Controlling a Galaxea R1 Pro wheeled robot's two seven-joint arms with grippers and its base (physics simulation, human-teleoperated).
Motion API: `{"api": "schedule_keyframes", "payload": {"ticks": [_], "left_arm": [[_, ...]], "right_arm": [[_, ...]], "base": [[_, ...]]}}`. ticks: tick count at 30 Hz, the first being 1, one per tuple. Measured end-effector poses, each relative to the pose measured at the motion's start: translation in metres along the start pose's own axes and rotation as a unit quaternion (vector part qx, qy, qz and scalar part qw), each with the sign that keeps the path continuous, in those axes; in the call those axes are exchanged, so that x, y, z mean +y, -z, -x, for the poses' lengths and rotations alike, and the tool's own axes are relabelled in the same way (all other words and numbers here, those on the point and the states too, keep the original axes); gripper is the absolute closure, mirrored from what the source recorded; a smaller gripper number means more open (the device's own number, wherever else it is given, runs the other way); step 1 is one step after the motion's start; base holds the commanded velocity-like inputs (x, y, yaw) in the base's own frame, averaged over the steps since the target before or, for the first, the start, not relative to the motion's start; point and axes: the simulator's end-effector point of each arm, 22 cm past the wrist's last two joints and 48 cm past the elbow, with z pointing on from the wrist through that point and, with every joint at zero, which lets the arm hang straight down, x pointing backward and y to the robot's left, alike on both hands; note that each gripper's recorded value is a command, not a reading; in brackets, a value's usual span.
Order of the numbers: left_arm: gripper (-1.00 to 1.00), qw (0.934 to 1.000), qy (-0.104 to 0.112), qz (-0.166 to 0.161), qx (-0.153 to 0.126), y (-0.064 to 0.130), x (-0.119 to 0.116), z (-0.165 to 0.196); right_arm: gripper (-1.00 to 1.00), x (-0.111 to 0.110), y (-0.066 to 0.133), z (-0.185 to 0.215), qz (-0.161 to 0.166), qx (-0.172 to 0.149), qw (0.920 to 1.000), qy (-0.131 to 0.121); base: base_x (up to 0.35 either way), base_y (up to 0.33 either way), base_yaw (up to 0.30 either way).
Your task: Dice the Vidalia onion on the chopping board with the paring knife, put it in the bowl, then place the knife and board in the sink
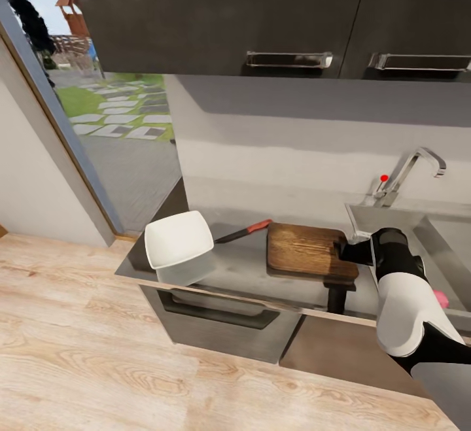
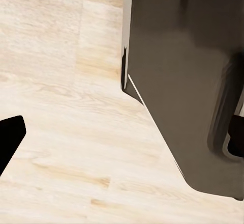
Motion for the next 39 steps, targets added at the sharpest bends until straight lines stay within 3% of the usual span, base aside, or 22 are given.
{"api": "schedule_keyframes", "payload": {"ticks": [39], "left_arm": [[-1.0, 1.0, 0.0, 0.0, 0.002, 0.0003, 0.0001, -0.0022]], "right_arm": [[1.0, 0.0022, -0.0049, -0.0059, 0.0, 0.008, 1.0, -0.006]], "base": [[0.0, 0.0, 0.0]]}}
